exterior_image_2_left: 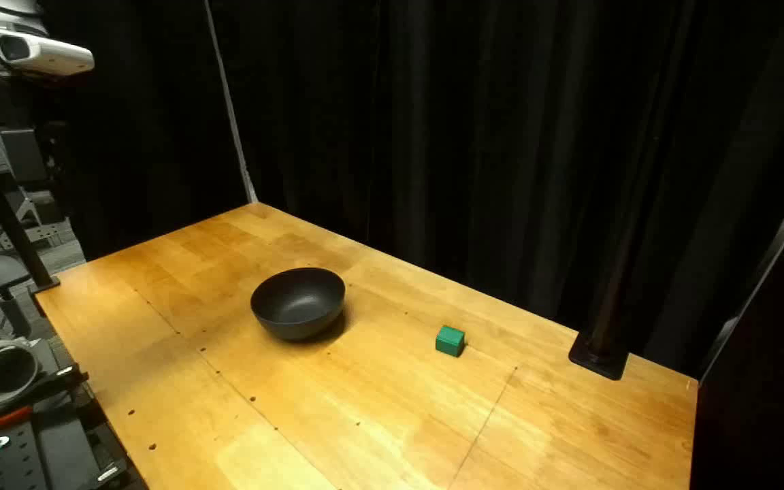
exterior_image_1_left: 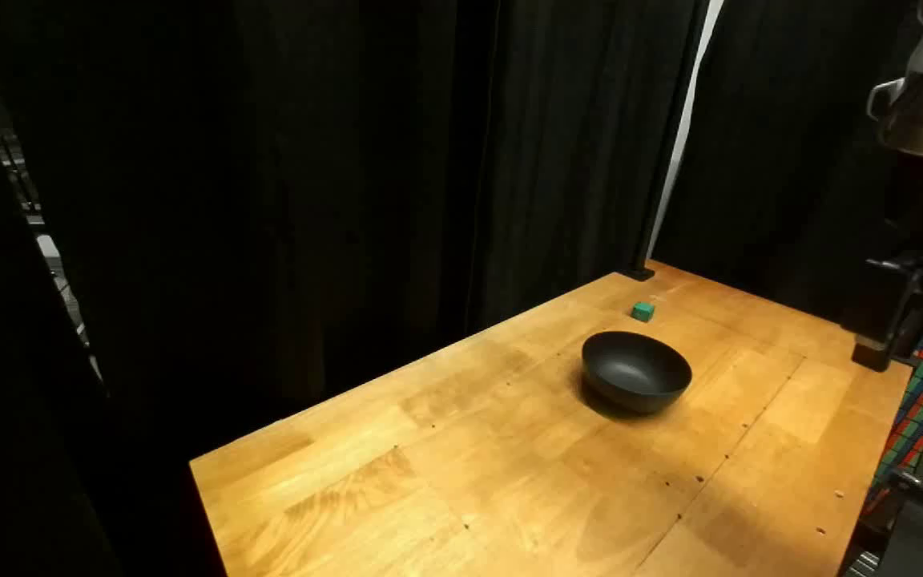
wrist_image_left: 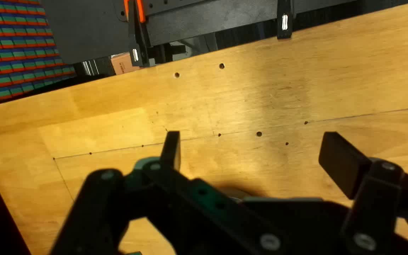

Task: Put the block in the black bowl

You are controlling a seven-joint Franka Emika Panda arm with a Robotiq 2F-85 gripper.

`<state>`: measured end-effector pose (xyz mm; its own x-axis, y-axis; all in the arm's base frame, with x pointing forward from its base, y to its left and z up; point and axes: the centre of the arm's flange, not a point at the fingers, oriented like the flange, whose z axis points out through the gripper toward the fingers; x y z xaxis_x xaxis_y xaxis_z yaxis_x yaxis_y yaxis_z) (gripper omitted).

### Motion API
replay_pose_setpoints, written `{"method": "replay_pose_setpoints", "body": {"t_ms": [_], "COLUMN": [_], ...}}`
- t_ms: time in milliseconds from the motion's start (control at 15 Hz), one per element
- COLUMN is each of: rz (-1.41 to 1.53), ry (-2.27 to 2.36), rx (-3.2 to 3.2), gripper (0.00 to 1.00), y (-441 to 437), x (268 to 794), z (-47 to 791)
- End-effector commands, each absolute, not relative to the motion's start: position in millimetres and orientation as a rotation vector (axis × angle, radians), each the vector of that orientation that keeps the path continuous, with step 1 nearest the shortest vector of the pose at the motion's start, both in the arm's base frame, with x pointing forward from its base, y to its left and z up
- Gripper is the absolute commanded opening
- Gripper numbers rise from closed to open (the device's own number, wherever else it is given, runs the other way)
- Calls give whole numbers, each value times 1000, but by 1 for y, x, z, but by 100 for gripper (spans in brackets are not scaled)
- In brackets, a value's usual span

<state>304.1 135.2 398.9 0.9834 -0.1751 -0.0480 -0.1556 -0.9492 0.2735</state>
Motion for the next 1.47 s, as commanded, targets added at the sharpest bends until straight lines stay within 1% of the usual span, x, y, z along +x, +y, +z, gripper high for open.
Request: {"method": "replay_pose_setpoints", "body": {"t_ms": [0, 467, 533, 667, 933, 1400], "rz": [-100, -92, -117, -119, 15, 112], "ry": [-242, -242, -260, -300, -472, -863], "rx": [2859, 2861, 2852, 2867, 2914, 2832], "gripper": [100, 100, 100, 100, 100, 100], "y": [136, 137, 137, 132, 109, 23], "x": [305, 305, 317, 347, 420, 543], "z": [400, 402, 391, 363, 322, 276]}}
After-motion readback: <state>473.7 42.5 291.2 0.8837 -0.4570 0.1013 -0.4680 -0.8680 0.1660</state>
